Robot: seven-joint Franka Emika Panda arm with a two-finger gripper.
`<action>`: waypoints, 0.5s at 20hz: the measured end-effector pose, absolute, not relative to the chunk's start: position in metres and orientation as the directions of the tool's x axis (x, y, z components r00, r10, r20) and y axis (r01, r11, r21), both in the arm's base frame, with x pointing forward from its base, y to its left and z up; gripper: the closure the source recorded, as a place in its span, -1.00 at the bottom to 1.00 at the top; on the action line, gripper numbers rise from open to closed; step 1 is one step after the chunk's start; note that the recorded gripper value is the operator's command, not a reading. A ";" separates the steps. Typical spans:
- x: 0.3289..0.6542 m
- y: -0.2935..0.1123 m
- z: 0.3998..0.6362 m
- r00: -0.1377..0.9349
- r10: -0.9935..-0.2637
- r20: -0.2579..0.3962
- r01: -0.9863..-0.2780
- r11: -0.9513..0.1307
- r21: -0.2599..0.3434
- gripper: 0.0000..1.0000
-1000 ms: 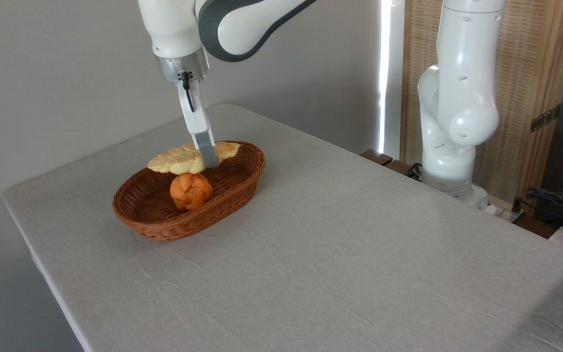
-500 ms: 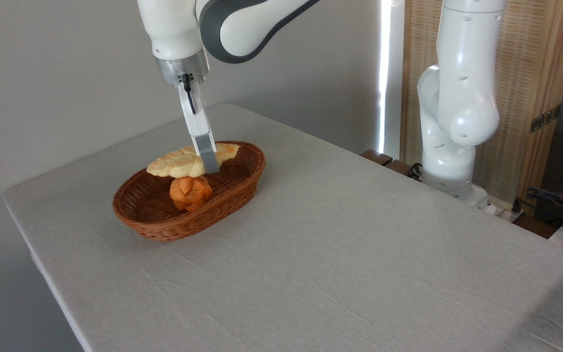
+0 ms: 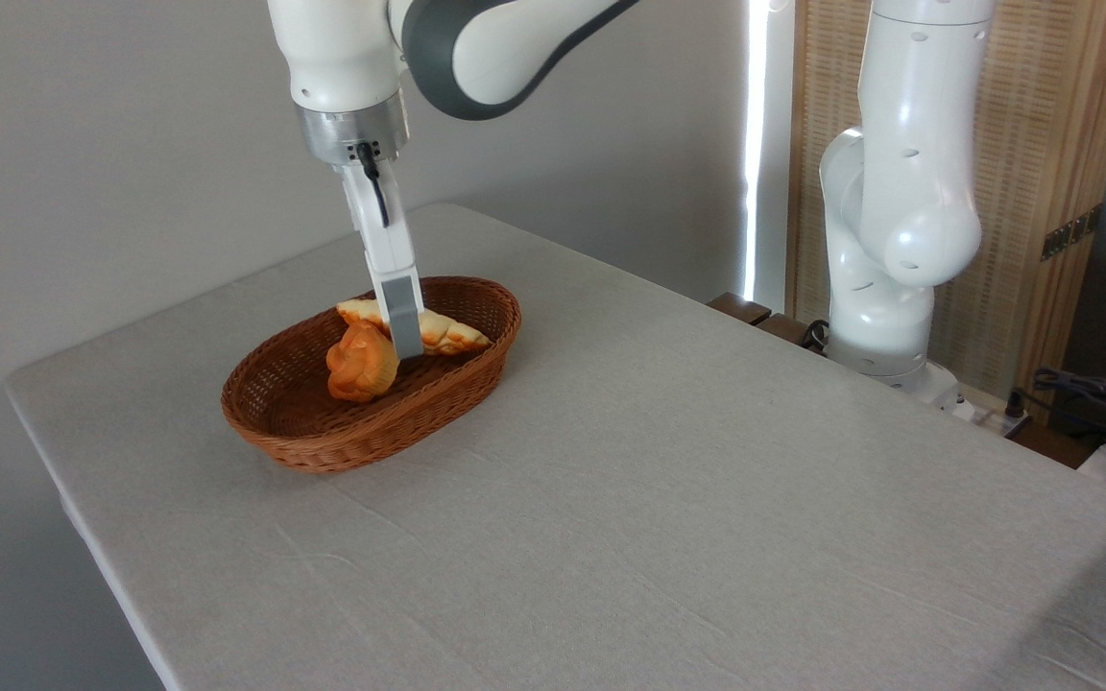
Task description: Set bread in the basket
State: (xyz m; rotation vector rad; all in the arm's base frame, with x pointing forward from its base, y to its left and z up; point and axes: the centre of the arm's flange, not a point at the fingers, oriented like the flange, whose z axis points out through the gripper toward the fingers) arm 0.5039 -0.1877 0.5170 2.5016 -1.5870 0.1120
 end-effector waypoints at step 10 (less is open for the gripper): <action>0.538 -0.061 0.523 0.607 -0.784 0.129 -0.794 -0.604 0.061 -1.00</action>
